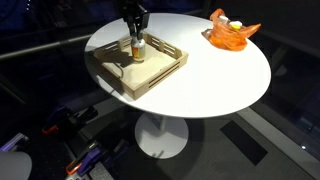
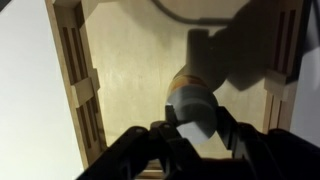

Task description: Remove the cap from the bottle in the crate and put it in the crate

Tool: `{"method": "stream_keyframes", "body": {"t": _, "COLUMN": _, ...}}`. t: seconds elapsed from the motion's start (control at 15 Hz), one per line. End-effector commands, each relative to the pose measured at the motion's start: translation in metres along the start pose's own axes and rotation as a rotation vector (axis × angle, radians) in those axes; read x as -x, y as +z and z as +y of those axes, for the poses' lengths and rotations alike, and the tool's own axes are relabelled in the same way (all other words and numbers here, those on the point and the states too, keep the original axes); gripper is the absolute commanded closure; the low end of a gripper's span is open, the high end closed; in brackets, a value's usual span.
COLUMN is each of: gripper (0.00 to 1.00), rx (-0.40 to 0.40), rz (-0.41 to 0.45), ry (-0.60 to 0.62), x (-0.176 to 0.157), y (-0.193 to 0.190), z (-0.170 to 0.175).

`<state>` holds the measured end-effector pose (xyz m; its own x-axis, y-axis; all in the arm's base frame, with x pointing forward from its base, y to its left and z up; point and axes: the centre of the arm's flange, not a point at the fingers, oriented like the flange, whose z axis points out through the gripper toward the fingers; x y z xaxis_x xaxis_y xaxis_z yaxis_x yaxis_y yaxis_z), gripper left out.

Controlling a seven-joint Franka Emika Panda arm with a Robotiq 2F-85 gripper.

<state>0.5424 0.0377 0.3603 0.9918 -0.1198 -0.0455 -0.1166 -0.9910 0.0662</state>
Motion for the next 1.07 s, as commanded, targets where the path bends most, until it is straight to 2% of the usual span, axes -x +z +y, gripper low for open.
{"method": "stream_keyframes", "body": {"t": 0.0, "gripper": 0.81, "rx": 0.026, "rz": -0.044, "ry": 0.003, "x": 0.005, "y": 0.001, "z": 0.002}}
{"method": "stream_keyframes", "body": {"t": 0.6, "gripper": 0.81, "rx": 0.032, "rz": -0.07, "ry": 0.04, "x": 0.014, "y": 0.021, "z": 0.002}}
{"method": "stream_keyframes", "body": {"t": 0.8, "gripper": 0.81, "rx": 0.038, "rz": -0.086, "ry": 0.124, "x": 0.017, "y": 0.022, "z": 0.004}}
{"method": "stream_keyframes", "body": {"t": 1.0, "gripper": 0.81, "rx": 0.046, "rz": -0.104, "ry": 0.264, "x": 0.021, "y": 0.021, "z": 0.005}}
